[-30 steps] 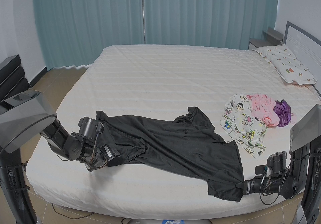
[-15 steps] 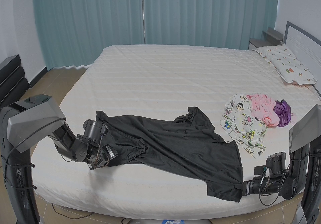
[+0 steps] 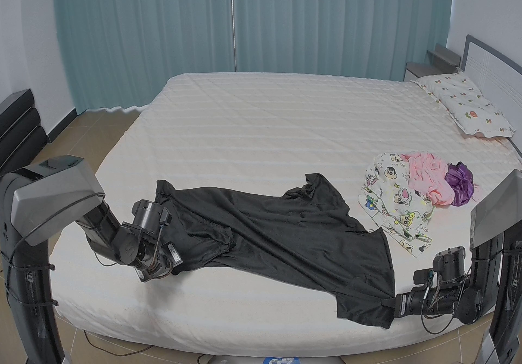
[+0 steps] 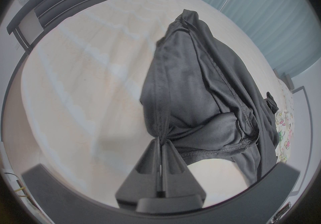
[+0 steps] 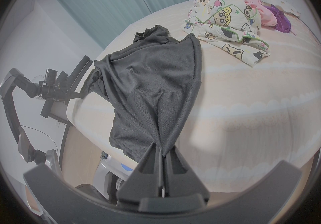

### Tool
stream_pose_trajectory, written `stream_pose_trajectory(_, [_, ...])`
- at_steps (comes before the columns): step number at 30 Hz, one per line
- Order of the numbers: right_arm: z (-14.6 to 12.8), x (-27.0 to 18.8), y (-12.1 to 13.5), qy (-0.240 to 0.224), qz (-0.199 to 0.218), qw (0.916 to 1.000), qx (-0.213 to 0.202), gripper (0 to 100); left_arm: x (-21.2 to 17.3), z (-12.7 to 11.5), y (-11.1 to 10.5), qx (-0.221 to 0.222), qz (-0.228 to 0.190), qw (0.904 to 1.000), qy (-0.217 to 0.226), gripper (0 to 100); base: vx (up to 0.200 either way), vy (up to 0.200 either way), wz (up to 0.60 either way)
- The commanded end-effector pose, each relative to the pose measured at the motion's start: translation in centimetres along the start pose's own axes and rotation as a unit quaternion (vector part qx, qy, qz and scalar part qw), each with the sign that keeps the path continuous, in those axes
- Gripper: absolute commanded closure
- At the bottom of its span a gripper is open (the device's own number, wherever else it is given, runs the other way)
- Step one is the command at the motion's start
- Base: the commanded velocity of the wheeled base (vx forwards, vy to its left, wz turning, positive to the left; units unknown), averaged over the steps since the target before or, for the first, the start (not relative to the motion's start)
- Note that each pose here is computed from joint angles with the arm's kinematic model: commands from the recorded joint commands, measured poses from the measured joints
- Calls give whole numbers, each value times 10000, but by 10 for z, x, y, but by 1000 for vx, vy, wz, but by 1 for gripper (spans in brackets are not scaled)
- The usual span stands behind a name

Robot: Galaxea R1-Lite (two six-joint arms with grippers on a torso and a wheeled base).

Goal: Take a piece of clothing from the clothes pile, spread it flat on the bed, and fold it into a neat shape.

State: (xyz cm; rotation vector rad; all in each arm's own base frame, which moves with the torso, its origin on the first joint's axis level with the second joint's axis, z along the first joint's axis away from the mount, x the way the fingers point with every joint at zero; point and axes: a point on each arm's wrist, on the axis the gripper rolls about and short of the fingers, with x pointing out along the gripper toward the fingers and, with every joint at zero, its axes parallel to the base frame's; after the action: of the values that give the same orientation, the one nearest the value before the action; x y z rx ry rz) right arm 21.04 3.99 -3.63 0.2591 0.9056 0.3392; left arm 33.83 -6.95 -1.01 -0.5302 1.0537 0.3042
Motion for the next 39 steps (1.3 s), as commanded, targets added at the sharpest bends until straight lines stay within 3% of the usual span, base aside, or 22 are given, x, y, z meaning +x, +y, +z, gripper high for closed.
stream_pose_trajectory(1, [1,-1,-1,-26,-15,10000,21,100,-33,16,23,-21,90,10000,36,100,0,0,0])
stream_pose_trajectory(7, [2,-1,-3,-73,-44,10000,45,100,-41,5,51,131,508,9961,703,100,0,0,0])
stream_pose_trajectory(16, [2,-1,-4,-64,-56,9999,61,100,-46,2,83,201,603,9928,1017,100,0,0,0])
stream_pose_trajectory(17, [2,-1,-4,-59,-62,9999,69,100,-47,4,86,182,618,9928,1006,0,0,0,0])
stream_pose_trajectory(24, [2,-1,-4,-59,-62,9999,61,100,-49,14,89,167,527,9946,879,0,0,0,0])
stream_pose_trajectory(31, [2,-1,-4,-50,-59,10000,58,100,-77,37,72,-54,-155,9991,388,0,0,0,0])
stream_pose_trajectory(33, [2,-1,-4,-48,-51,10000,58,100,-86,41,58,-106,-387,9989,228,0,0,0,0])
stream_pose_trajectory(39, [1,0,-3,-23,-36,10000,41,100,-71,31,10,-2,-721,9967,374,0,0,0,0])
